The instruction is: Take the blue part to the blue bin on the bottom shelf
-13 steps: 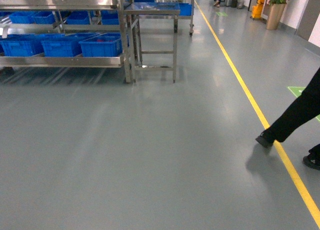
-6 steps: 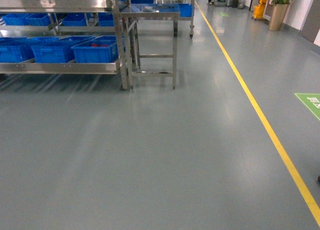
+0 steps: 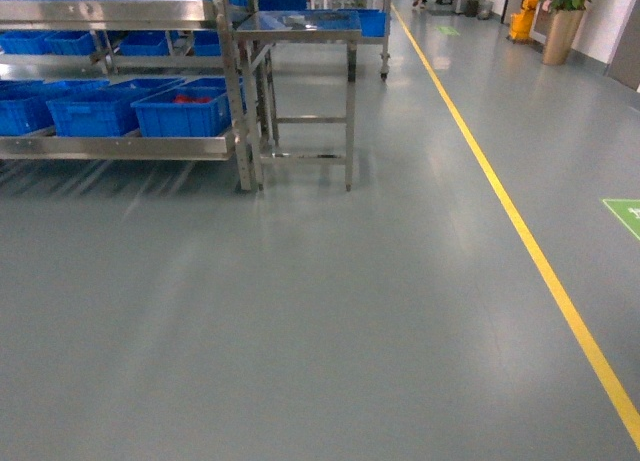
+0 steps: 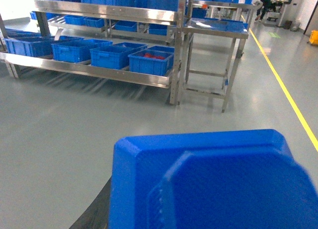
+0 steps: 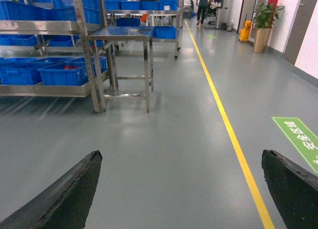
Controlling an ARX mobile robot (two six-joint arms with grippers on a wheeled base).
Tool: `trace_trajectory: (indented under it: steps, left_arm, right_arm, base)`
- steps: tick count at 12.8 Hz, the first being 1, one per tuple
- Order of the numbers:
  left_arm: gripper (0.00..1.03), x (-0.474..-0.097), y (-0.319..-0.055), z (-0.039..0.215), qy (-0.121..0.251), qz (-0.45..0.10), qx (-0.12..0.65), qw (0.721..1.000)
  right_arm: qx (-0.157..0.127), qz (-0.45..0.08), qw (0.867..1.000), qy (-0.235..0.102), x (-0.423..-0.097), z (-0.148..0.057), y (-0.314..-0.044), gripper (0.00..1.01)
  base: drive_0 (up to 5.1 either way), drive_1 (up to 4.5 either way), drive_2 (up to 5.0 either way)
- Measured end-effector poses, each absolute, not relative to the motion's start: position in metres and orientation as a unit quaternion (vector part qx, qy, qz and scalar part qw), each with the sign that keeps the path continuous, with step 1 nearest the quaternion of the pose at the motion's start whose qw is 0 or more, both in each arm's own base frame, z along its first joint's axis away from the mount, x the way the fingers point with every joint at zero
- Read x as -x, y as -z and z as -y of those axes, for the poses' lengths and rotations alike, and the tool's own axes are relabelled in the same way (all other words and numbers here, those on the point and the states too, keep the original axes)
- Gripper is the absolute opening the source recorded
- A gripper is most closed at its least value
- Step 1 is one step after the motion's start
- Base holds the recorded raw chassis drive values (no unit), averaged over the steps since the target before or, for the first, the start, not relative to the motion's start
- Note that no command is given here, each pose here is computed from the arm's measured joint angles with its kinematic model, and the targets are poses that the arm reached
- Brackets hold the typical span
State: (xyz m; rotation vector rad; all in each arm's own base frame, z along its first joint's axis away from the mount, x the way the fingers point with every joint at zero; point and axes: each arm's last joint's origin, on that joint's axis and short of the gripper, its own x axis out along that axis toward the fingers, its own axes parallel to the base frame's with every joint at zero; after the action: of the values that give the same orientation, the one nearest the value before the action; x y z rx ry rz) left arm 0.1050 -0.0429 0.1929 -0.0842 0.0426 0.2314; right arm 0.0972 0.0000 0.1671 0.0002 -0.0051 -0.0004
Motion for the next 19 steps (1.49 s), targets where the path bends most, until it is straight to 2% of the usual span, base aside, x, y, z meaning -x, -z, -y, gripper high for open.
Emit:
trace_trajectory:
  steps: [19]
  left_arm:
    - [0.43, -0.1051, -0.1922, 0.0429, -0.116, -0.024, 0.040, 0.992]
  right_arm:
    - [0.000, 0.002, 1.000, 0.000, -0.0972, 0.0000, -0.1671, 0.98]
  base:
    - [-0.1, 4.07, -4.3]
